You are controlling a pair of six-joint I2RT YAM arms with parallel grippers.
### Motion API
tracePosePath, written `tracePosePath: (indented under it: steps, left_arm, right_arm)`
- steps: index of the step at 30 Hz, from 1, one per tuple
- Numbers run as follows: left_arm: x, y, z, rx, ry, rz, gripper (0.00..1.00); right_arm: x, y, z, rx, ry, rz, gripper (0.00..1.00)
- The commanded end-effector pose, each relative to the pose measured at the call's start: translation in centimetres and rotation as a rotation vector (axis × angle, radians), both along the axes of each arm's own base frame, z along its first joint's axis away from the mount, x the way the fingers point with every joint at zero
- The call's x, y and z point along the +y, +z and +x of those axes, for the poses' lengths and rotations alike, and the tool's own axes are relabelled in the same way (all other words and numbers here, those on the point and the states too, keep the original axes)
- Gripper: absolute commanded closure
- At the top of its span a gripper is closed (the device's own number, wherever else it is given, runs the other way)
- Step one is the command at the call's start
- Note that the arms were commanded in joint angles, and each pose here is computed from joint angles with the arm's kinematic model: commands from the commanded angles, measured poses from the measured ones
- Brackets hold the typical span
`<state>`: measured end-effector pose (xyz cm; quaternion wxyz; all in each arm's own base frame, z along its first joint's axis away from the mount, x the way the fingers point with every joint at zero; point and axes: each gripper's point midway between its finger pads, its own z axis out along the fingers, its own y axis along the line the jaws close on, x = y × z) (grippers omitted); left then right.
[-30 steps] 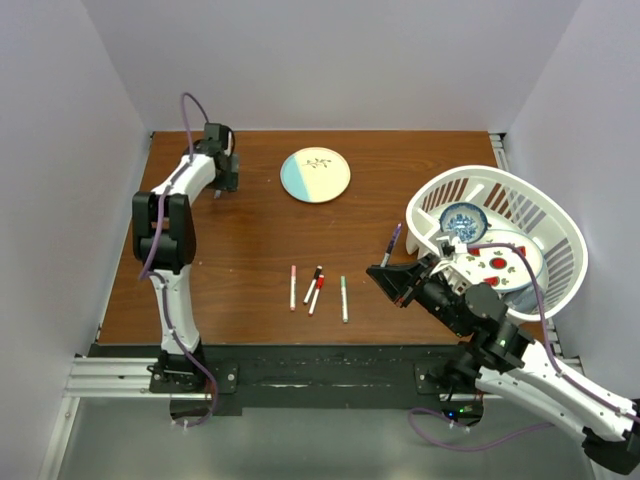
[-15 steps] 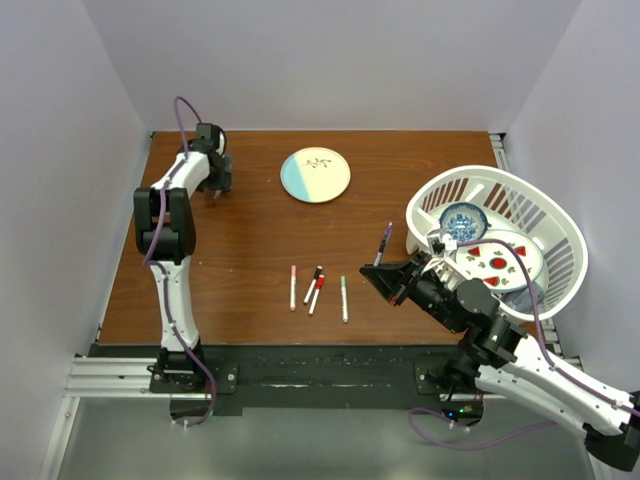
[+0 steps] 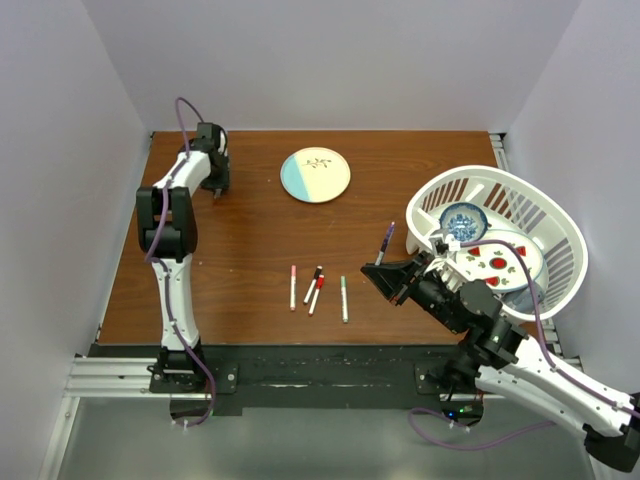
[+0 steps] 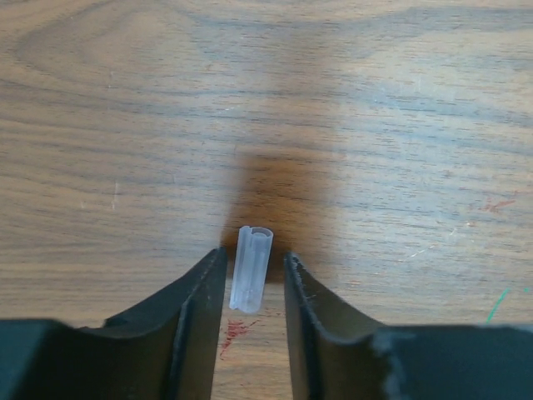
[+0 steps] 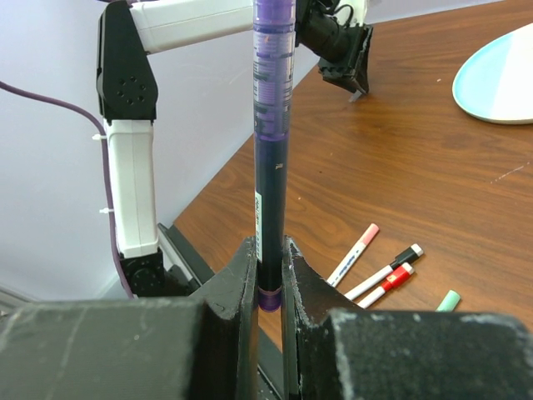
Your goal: Insert the pens into the pen caps
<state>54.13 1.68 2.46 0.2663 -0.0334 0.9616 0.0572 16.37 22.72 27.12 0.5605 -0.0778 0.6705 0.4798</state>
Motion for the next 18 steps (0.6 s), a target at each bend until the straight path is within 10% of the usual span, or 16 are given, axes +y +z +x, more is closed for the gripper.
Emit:
tracePosePath:
  steps: [1, 18]
  left_arm:
    - [0.2, -0.9, -0.1, 0.018, 0.015, -0.018, 0.66]
    - [-3.4, -0.2, -4.7, 0.016, 0.066, -0.242, 1.0]
  right_arm:
    - [-0.2, 1.2, 0.0, -0.028, -0.008, 0.029, 1.0]
    - [0.6, 0.4, -0.4, 0.039, 0.033, -0.002, 1.0]
